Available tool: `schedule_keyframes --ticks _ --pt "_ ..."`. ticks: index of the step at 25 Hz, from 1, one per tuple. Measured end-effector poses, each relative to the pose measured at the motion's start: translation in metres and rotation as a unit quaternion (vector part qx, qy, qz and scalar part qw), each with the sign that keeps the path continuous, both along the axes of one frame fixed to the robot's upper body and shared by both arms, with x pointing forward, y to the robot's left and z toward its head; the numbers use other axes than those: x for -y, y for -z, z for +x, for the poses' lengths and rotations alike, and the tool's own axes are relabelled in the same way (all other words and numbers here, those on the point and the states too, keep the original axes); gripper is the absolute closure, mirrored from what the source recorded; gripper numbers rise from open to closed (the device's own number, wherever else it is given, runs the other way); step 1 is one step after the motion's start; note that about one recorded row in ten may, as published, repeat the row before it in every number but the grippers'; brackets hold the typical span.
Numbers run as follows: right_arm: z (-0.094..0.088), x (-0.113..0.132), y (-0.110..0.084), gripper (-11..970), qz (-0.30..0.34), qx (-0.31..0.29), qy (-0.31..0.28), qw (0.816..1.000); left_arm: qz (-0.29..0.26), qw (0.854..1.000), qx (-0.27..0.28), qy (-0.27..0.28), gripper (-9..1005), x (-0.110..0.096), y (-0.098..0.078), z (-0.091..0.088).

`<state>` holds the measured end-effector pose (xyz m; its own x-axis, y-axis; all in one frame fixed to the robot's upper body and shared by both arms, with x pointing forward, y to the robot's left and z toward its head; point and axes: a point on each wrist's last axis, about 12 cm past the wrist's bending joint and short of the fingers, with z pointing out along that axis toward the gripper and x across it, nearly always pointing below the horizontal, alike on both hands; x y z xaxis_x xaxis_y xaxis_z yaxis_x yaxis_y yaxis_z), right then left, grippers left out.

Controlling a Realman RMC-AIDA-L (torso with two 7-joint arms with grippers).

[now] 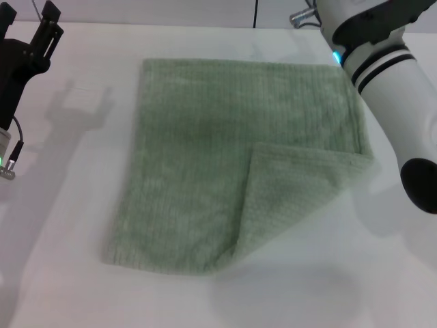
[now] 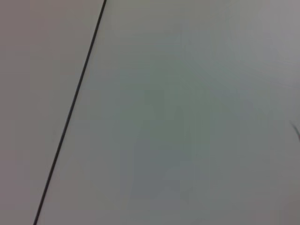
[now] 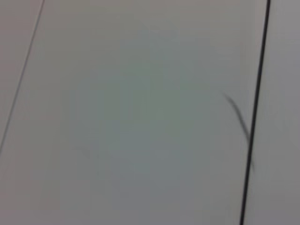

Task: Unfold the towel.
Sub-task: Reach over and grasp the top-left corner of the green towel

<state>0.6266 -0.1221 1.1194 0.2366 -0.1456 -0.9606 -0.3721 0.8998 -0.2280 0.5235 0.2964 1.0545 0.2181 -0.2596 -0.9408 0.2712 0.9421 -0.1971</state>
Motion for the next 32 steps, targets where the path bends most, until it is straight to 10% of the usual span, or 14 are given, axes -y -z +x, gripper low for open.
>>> schedule_keyframes --ticks 19,32 --pt "-0.010 0.001 0.010 145 0.007 -0.011 -0.013 1.000 0.007 0.998 -0.070 -0.009 196 0.002 0.012 0.013" --pt "-0.027 0.040 0.032 146 0.031 -0.025 0.051 0.998 0.027 0.989 -0.145 0.032 649 0.027 0.016 0.042"
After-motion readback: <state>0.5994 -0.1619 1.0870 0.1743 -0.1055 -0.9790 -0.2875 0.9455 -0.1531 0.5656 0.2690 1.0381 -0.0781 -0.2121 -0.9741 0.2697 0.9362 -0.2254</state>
